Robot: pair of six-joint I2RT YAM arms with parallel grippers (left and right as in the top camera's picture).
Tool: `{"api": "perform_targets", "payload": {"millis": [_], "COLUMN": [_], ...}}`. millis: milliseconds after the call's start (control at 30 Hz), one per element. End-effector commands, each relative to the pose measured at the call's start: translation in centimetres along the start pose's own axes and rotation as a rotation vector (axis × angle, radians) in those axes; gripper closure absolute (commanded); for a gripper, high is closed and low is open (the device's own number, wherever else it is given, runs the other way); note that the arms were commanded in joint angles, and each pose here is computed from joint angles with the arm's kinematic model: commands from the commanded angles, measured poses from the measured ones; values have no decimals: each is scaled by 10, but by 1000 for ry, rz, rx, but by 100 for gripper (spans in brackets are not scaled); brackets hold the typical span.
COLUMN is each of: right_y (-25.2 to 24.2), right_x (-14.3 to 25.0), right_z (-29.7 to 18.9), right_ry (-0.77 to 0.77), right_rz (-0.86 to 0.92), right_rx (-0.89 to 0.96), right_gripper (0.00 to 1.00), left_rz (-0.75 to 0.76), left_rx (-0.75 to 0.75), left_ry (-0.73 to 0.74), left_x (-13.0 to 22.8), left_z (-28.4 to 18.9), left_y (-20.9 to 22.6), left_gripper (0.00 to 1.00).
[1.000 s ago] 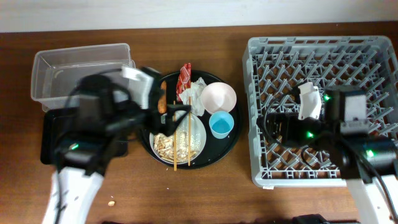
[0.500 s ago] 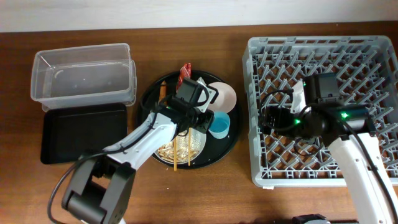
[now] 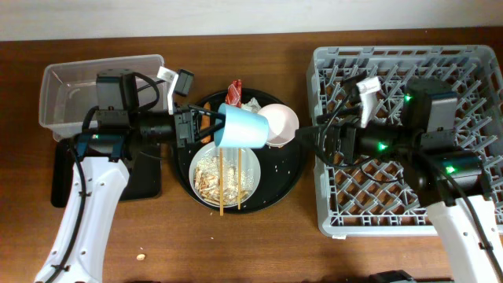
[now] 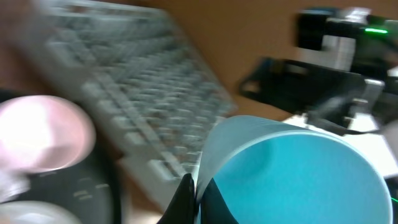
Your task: Sort waste into correct bins and load items into the dishwasher rack
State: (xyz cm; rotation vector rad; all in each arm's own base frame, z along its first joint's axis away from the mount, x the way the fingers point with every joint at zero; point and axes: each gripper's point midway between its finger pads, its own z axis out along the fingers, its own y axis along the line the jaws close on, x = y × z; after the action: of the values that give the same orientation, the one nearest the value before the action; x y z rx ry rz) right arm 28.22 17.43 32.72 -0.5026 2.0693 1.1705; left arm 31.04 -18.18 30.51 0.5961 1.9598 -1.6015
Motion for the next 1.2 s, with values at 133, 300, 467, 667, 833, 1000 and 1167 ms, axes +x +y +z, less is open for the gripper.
{"api": "perform_targets", "payload": {"millis": [133,300,467,667,833,1000,1167], "right_y": [79,96,93,4,-101,-199,-264], "right_x": [1,11,10,7,55,106,160], "right_z": [40,56,55,-40,-204,-244,-216], "right_ry": [26,61,54,-108,-258,-158,64], "right_rz": [-248,-281,-278,-104,332,824,1171], "right_rx": [-281,-347,-320,435,1196,1342,1145], "right_gripper": [8,24,42,43,44,44,32], "left_rz": [-29,-29,-28,-27,-26,-48,-76], "left_rx": [248,248,245,-9,-115,-117,-119], "left_ry": [56,56,55,13,-4,3,12], "left_x": [8,8,8,2,-1,2,6], "left_z": [2,2,2,7,5,5,5], "left_y": [-44,-44,-44,0,18,18,19], "left_gripper": [99,99,45,1,1,1,1]}}
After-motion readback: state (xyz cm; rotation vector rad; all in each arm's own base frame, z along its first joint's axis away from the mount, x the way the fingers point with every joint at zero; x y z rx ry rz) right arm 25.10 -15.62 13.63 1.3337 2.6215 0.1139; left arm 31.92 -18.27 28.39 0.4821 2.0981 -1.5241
